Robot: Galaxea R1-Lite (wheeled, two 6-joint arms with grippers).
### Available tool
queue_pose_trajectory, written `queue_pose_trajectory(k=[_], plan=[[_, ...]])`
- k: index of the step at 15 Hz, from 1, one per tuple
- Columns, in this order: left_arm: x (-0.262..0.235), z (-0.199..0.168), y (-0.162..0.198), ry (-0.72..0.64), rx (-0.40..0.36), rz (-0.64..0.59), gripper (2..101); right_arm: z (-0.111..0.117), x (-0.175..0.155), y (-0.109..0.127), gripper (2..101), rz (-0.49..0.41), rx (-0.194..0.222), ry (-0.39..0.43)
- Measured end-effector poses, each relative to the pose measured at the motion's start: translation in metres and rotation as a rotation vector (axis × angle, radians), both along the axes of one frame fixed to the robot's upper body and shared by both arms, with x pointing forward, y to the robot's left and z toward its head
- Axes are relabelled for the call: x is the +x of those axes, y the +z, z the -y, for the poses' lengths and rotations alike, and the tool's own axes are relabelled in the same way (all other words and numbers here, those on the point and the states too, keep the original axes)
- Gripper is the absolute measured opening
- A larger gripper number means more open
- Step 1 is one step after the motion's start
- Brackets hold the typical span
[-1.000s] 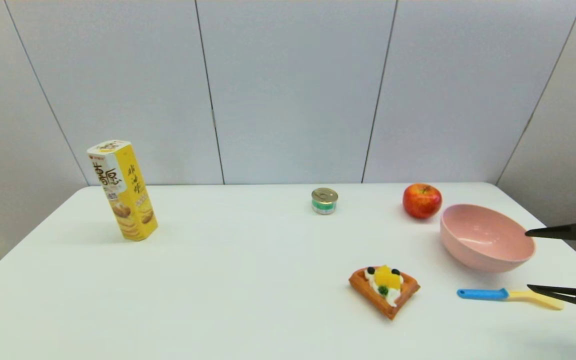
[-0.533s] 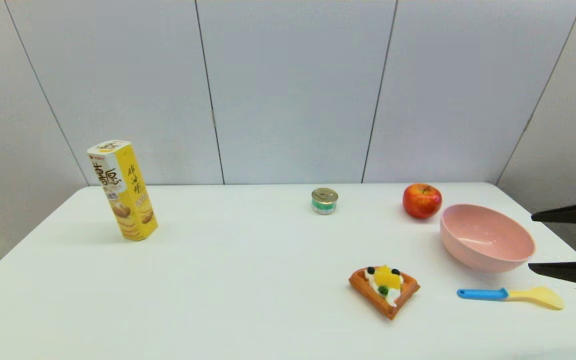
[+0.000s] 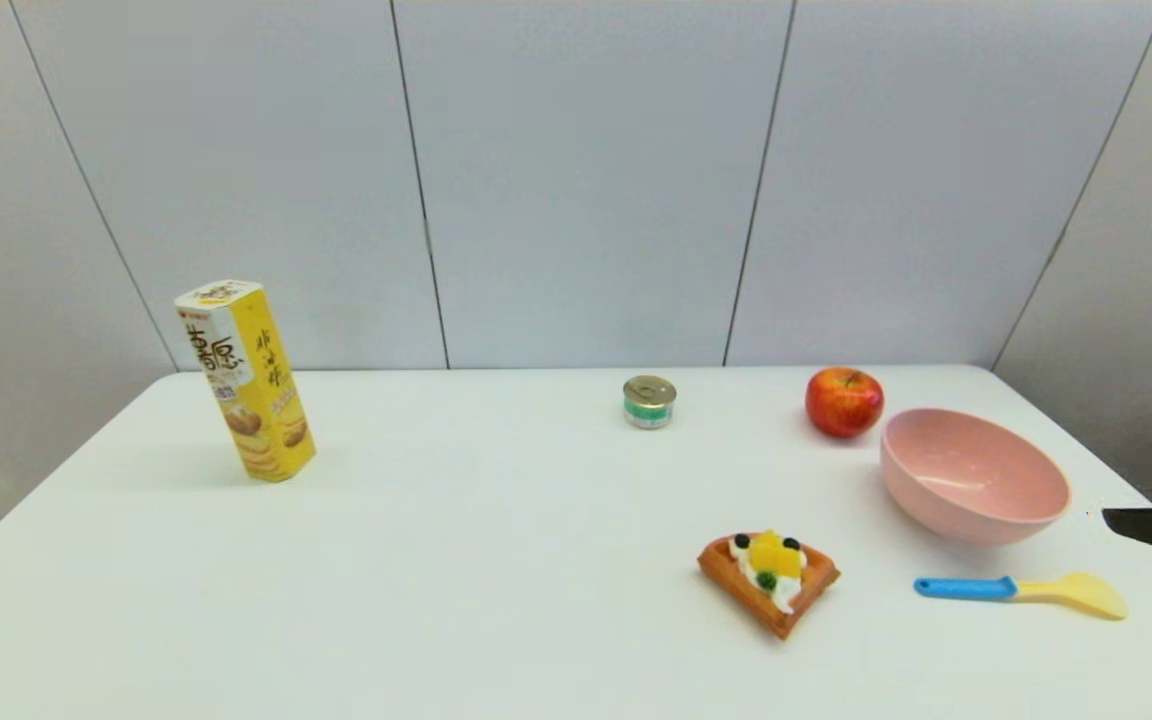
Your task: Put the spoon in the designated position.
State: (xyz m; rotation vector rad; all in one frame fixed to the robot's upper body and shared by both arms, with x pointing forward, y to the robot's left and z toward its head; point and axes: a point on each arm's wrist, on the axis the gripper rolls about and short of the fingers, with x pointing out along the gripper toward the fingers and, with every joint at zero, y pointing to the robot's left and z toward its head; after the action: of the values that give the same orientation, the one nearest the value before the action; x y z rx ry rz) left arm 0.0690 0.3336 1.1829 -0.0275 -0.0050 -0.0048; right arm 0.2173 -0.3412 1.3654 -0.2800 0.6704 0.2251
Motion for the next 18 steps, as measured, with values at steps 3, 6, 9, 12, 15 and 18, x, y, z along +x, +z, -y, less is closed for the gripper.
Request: queue_pose_trajectory(k=[3,6,9,12,15,18], plan=[[0.000,0.000,0.000,0.000,0.000,0.001,97.8,-0.002,-0.042,-0.006,96.2,0.076,-0.011,-0.129],[0.000,0.000,0.000,0.000,0.000,0.001,97.8,-0.002,-0.085,-0.019,96.8,0.187,-0.002,-0.243],[0.000,0.000,0.000,0.000,0.000,0.000,97.8,-0.003,-0.127,-0.033,97.1,0.335,0.047,-0.247],[0.000,0.000,0.000,0.000,0.000,0.001,97.8,-0.002,-0.149,-0.062,97.1,0.460,0.081,-0.244],[0.000,0.000,0.000,0.000,0.000,0.000,97.8,-0.002,-0.155,-0.096,97.1,0.540,0.093,-0.280],[0.000,0.000,0.000,0.000,0.000,0.000,97.8,-0.003,-0.159,-0.124,97.1,0.591,0.122,-0.290]])
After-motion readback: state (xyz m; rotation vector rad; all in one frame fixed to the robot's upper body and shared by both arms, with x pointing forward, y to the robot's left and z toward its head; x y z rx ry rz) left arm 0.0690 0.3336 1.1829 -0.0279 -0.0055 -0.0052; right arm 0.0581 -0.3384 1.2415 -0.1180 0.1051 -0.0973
